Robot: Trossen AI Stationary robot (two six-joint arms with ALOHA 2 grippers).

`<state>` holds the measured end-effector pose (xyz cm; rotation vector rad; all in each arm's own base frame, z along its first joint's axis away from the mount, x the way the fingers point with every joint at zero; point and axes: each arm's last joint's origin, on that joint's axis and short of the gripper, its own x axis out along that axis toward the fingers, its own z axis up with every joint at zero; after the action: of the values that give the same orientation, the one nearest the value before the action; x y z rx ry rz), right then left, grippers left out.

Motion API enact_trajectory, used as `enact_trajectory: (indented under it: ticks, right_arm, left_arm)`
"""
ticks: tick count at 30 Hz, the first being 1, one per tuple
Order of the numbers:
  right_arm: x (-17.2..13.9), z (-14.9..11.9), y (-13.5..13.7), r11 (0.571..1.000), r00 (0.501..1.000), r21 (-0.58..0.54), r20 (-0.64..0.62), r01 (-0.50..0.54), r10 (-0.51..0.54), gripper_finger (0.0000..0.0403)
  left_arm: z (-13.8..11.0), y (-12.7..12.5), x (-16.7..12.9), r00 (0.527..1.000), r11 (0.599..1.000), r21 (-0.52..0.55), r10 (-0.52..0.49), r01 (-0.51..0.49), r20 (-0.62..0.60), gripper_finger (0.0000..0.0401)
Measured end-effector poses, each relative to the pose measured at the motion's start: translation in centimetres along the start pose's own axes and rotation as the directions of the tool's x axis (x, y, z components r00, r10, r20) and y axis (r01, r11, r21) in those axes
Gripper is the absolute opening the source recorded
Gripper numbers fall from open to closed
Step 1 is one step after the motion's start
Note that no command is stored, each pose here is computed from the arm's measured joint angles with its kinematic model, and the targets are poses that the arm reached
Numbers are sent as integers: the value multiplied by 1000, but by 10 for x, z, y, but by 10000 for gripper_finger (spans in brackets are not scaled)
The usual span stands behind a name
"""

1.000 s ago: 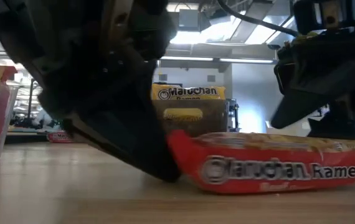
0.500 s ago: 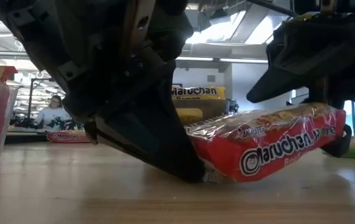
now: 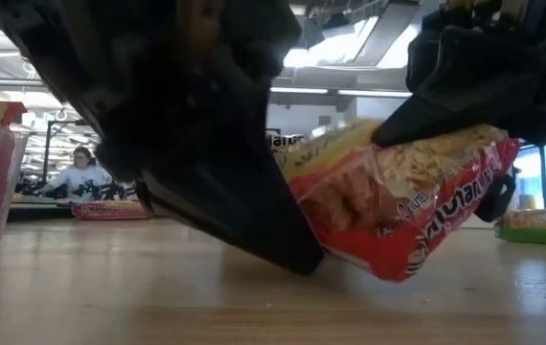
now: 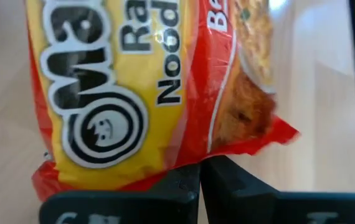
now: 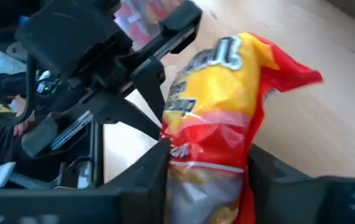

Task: Sort Maruchan noodles
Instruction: Put the red noodle pack into the transparent bin

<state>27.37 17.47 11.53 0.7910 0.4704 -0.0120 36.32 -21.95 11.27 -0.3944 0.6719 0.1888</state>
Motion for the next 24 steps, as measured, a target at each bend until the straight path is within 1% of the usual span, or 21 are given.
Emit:
enact_trajectory:
  ticks: [4,8,12,16,20,22,24]
  right_arm:
    - [0,1,3,998,1000,-60,-1,-22,22,93]
    - [-1,1,3,993,1000,-116,-8,-28,27,96]
    - [-3,-1,7,982,999,-182,-9,-42,41,98]
    - [-8,-8,15,963,997,-257,10,-75,80,93]
    - [-12,-17,24,946,996,-315,18,-78,88,96]
    - [-13,-19,29,937,995,-338,26,-84,98,98]
    - [-15,-22,31,928,994,-361,18,-93,107,98]
  left_arm:
    - [3,-7,-16,999,1000,8,-23,23,-37,0]
    - [8,-16,-42,996,999,13,-51,52,-71,0]
    - [14,-27,-65,990,993,9,-121,122,-66,0]
    - [26,-32,-75,986,986,-21,-165,165,-4,0]
    - [36,-36,-75,976,976,-55,-206,210,73,0]
    - [43,-35,-73,971,974,-65,-209,218,116,1]
    - [49,-31,-70,970,973,-83,-205,217,133,7]
